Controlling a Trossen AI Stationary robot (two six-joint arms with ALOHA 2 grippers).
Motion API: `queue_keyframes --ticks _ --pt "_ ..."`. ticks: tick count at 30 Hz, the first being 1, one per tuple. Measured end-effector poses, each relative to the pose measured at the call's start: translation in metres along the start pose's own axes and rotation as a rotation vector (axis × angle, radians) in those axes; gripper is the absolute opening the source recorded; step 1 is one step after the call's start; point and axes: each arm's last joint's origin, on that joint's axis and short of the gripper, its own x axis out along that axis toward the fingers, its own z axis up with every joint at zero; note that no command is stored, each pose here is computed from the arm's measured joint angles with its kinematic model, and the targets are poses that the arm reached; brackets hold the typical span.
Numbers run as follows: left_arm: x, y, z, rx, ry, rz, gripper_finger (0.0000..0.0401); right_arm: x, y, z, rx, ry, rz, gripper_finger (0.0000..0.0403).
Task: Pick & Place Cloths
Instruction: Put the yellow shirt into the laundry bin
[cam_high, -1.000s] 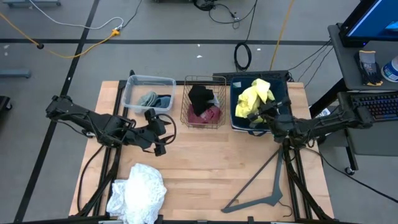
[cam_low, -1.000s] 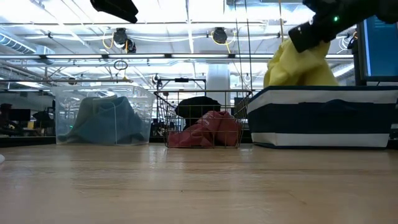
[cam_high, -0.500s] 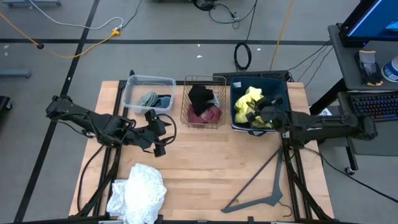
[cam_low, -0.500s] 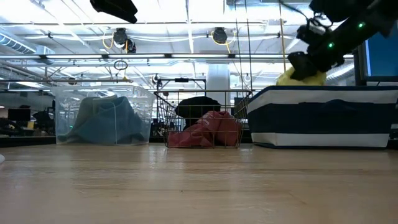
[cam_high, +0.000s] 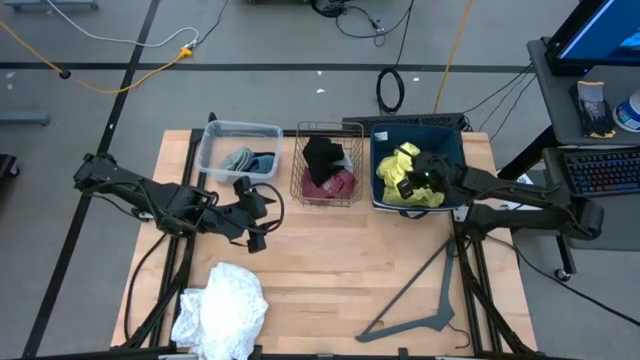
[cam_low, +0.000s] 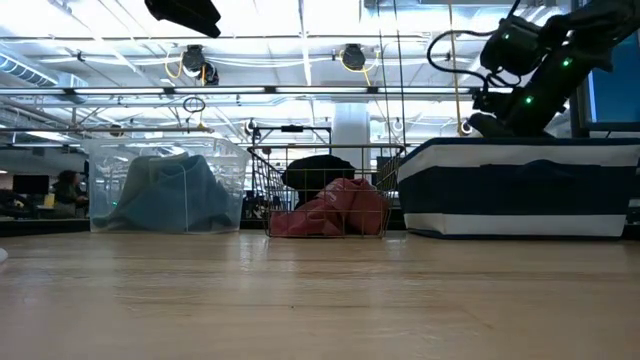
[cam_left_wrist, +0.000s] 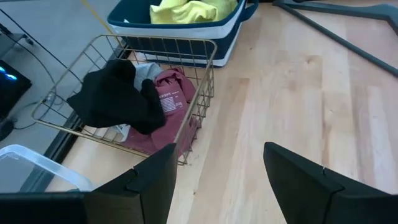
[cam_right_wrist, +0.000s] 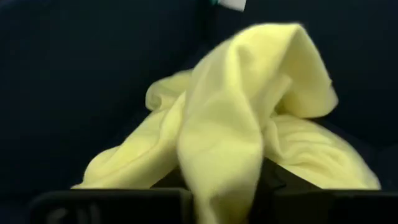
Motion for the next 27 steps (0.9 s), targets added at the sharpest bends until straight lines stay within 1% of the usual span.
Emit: queue_keyframes --ticks 7,12,14,17,22,27 --pt "0.000 -0.001 0.000 0.000 0.011 -0.038 0.0241 0.001 -0.002 0.001 0.008 0.002 -0.004 0.0126" --pt "0.000 -0.001 0.000 0.000 0.011 -0.038 0.0241 -0.003 -0.001 0.000 -0.023 0.024 0.086 0.0180" --pt "0.000 -0.001 0.000 0.000 0.011 -0.038 0.0241 -0.003 -0.001 -0.001 -0.040 0.038 0.108 0.0202" --pt "0.000 -0.001 0.000 0.000 0.015 -0.049 0.0241 -0.004 -0.001 -0.002 -0.079 0.046 0.112 0.0231" --pt "0.000 -0.003 -0.001 0.000 0.027 -0.092 0.0241 -0.010 -0.003 -0.001 -0.124 0.017 0.121 0.0258" --pt "0.000 -0.003 -0.001 0.000 0.031 -0.104 0.0241 -0.024 -0.006 0.007 -0.141 -0.011 0.129 0.0265"
